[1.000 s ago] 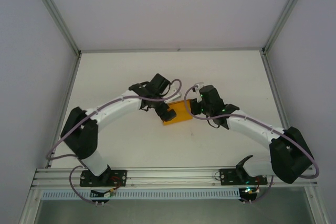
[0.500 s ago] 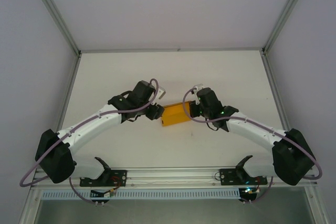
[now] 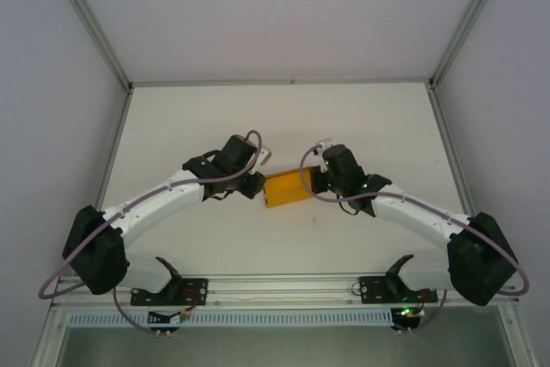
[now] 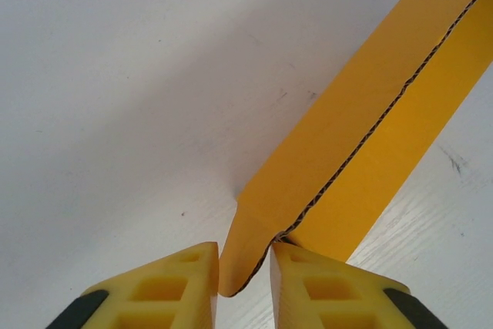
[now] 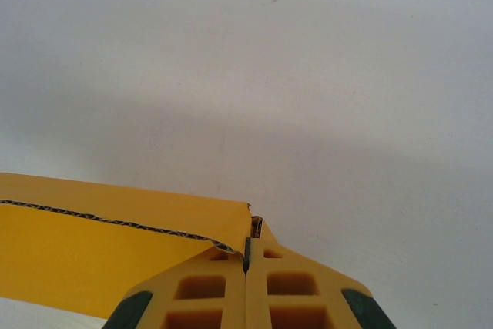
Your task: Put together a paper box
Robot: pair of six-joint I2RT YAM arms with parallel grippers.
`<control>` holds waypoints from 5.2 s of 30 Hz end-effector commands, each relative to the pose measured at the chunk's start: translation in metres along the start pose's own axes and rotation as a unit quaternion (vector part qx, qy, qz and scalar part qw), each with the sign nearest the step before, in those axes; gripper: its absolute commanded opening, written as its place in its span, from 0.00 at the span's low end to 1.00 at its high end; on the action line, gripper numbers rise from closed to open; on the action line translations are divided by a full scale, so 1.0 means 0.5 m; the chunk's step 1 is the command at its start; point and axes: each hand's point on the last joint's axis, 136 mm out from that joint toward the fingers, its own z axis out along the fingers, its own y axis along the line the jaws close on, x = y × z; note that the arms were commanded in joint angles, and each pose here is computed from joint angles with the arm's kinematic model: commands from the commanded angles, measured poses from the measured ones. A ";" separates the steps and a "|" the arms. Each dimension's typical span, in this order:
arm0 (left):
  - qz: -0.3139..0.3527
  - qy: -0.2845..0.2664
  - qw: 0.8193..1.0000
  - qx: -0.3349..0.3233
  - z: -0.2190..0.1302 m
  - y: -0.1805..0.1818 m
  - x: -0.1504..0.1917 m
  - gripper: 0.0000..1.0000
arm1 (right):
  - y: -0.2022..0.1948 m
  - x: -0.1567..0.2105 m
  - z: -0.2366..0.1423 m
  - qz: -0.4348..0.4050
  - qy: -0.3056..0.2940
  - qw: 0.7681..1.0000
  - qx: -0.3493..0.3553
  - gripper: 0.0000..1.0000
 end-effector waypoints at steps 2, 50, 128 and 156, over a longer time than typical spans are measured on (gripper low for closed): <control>-0.015 0.007 1.000 -0.002 0.011 0.003 -0.006 0.25 | -0.001 0.074 0.002 -0.008 0.057 0.998 -0.004 0.00; -0.196 0.088 0.969 -0.125 0.111 -0.030 0.192 0.04 | -0.002 0.133 0.005 -0.032 0.020 0.998 0.047 0.00; -0.027 -0.002 0.999 0.041 -0.016 -0.204 0.038 1.00 | -0.039 0.251 0.024 0.119 0.081 0.987 0.065 0.24; -0.190 -0.003 0.980 0.060 0.119 -0.072 0.216 0.46 | -0.037 0.274 0.033 0.112 0.063 0.991 0.044 0.21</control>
